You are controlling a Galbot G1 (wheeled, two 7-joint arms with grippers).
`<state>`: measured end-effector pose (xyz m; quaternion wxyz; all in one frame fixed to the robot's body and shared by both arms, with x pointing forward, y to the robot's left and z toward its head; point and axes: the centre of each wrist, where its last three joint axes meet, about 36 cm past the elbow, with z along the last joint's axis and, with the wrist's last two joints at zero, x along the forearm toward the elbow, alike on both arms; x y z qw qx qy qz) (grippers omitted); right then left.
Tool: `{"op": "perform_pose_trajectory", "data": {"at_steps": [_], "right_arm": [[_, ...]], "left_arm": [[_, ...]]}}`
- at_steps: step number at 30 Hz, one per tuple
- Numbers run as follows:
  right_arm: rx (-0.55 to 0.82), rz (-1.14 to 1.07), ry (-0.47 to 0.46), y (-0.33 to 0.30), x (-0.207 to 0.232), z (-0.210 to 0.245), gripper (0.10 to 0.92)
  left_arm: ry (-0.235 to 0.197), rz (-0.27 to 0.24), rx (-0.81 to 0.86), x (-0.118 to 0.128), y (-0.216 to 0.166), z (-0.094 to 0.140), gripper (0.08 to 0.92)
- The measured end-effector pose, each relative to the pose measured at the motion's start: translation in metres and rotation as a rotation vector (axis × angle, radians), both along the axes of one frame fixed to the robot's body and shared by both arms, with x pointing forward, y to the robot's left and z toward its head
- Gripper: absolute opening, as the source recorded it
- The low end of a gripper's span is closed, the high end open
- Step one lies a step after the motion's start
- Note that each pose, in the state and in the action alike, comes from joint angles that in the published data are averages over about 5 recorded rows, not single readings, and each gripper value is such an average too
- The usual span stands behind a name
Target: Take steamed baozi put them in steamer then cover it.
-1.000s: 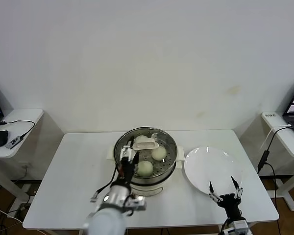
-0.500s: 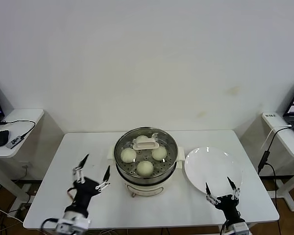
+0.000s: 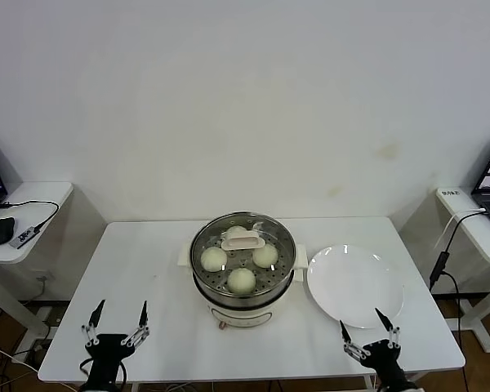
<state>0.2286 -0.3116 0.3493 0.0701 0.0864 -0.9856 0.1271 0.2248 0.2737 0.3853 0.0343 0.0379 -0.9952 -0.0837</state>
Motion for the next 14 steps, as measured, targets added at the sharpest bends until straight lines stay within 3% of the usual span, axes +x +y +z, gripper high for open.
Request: {"op": "perform_pose_trajectory", "data": {"at_steps": [14], "right_arm": [[0.046,0.047,0.016,0.010,-0.012,0.005,0.823]], "left_arm": [[0.003,0.048,-0.090,-0.017,-0.002,-0.012,0.823]]}}
